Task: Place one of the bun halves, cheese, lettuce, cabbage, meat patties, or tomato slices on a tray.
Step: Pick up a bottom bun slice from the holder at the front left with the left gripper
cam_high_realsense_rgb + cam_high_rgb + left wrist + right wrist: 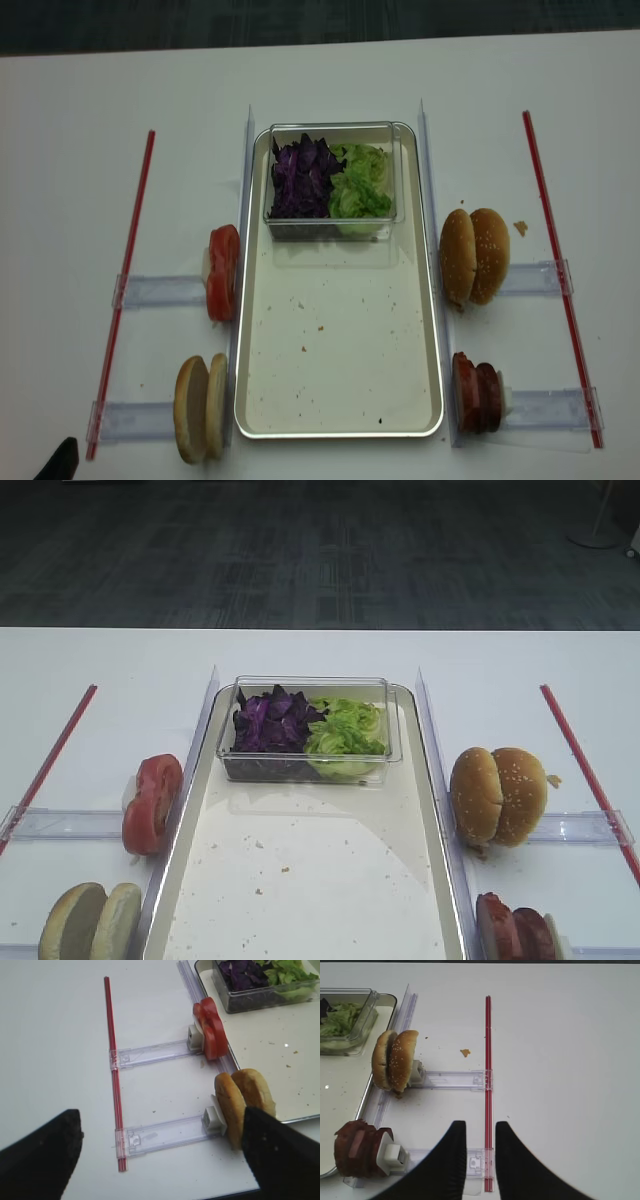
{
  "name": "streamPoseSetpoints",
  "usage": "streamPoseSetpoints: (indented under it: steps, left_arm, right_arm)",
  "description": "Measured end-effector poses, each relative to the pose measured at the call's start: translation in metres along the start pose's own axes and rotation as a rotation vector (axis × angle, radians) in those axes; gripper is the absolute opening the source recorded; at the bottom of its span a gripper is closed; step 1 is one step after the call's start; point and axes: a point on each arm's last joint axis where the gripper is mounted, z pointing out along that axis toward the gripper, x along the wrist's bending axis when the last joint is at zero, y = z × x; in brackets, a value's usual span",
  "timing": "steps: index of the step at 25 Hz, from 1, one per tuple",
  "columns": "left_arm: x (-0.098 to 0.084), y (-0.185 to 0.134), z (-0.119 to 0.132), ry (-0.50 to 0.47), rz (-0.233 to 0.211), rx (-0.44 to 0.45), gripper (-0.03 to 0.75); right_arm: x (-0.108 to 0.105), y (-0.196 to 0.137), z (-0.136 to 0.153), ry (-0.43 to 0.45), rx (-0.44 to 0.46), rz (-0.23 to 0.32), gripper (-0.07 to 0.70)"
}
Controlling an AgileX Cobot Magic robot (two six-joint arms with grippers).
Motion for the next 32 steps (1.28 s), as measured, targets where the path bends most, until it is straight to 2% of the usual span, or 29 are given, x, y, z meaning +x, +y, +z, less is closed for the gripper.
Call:
streamPoseSetpoints:
  steps: [24,26,32]
  left_arm:
    - [0.000,-0.001,0.000,0.001,0.001,0.010,0.598]
    - [0.000,0.000,-0.002,-0.001,0.001,0.034,0.598]
    - [0.001,0.021,0.007,-0.011,-0.007,0.210,0.598]
  right_arm:
    - [0.000,0.000,0.000,0.000,0.000,-0.019,0.193]
    - [0.000,0.000,0.000,0.000,0.000,-0.019,0.193]
    - [0.000,0.000,0.000,0.000,0.000,-0.019,0.193]
